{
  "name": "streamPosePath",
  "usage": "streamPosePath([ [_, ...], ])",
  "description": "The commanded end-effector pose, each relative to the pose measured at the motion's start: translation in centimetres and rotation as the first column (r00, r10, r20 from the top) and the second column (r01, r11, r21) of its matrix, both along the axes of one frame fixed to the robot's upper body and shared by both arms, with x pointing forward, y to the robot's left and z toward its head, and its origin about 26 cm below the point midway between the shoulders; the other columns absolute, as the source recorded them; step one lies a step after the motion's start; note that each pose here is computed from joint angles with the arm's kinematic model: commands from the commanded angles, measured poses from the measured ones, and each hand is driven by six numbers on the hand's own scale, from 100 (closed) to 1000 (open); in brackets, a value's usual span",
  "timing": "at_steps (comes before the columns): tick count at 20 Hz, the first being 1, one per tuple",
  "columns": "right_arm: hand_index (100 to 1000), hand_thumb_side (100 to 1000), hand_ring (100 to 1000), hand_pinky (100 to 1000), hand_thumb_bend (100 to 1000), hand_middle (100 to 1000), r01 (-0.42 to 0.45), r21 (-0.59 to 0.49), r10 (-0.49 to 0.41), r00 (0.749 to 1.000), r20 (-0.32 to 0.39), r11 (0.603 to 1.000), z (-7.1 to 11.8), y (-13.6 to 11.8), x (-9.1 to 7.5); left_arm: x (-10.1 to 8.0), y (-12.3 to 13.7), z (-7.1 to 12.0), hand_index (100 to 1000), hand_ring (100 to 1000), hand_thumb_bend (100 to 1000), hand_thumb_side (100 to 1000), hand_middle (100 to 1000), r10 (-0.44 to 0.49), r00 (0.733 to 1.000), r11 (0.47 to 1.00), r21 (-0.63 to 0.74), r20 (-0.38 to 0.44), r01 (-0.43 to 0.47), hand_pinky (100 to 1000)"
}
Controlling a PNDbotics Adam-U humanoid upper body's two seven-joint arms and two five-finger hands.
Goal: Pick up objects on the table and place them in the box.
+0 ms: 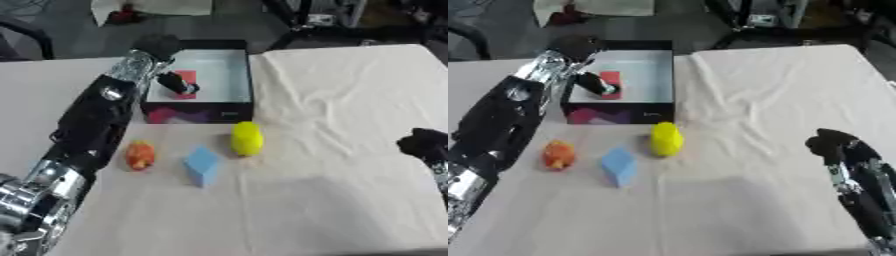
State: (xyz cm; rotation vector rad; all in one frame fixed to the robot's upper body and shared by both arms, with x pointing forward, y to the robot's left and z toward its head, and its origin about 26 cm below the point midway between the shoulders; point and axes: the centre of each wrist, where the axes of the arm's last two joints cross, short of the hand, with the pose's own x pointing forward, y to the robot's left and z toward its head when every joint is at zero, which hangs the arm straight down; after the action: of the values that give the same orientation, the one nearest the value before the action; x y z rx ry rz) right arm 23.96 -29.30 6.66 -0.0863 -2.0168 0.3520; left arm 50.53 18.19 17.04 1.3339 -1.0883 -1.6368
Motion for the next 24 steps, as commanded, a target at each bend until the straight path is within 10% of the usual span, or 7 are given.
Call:
streamPosePath([
  [1, 787, 625, 755, 802, 100, 662, -0.003, -0.007, 0.003, 1.0, 0.015, 1.0, 0.4, -0.2, 0.0, 0.2, 1.6, 4.5, 930, 783, 561, 923, 873, -0.026, 0.995, 1.0, 0.008, 0.097, 0.025, 764],
  [5, 787, 632, 755, 802, 100, 662, 0.016, -0.013, -0.015, 1.0, 0.01, 1.0, 0.3, -0.5, -0.2, -1.2, 4.9, 9.4, 859, 707, 438, 749, 779, -0.175, 0.984, 0.984, -0.022, 0.04, 0.176, 753],
  [10, 787, 631, 756, 802, 100, 663, 0.023, -0.03, -0.022, 1.0, 0.004, 0.999, 0.2, -0.7, -0.3, -3.6, 7.2, 12.2, 792, 647, 366, 598, 717, -0.263, 0.923, 0.963, -0.026, -0.28, 0.267, 730],
  [14, 787, 631, 757, 802, 100, 664, 0.027, -0.037, -0.027, 1.0, 0.005, 0.999, 0.3, -0.9, -0.4, -5.2, 7.4, 10.0, 777, 633, 338, 536, 700, -0.299, 0.825, 0.949, -0.056, -0.479, 0.311, 717],
  [16, 788, 629, 758, 802, 100, 664, 0.024, -0.038, -0.024, 1.0, 0.005, 0.999, 0.3, -0.9, -0.3, -5.5, 7.1, 8.1, 782, 633, 503, 456, 702, -0.315, 0.784, 0.942, -0.073, -0.535, 0.328, 710],
  [17, 788, 631, 758, 803, 100, 664, 0.022, -0.039, -0.022, 1.0, 0.005, 0.999, 0.3, -0.8, -0.3, -5.6, 6.8, 7.2, 783, 633, 336, 526, 703, -0.323, 0.765, 0.938, -0.079, -0.557, 0.338, 709],
  [24, 788, 631, 760, 803, 100, 665, 0.017, -0.036, -0.016, 1.0, 0.007, 0.999, 0.3, -0.8, -0.3, -6.0, 4.6, 3.3, 814, 671, 338, 494, 740, -0.368, 0.689, 0.911, -0.095, -0.625, 0.401, 725],
])
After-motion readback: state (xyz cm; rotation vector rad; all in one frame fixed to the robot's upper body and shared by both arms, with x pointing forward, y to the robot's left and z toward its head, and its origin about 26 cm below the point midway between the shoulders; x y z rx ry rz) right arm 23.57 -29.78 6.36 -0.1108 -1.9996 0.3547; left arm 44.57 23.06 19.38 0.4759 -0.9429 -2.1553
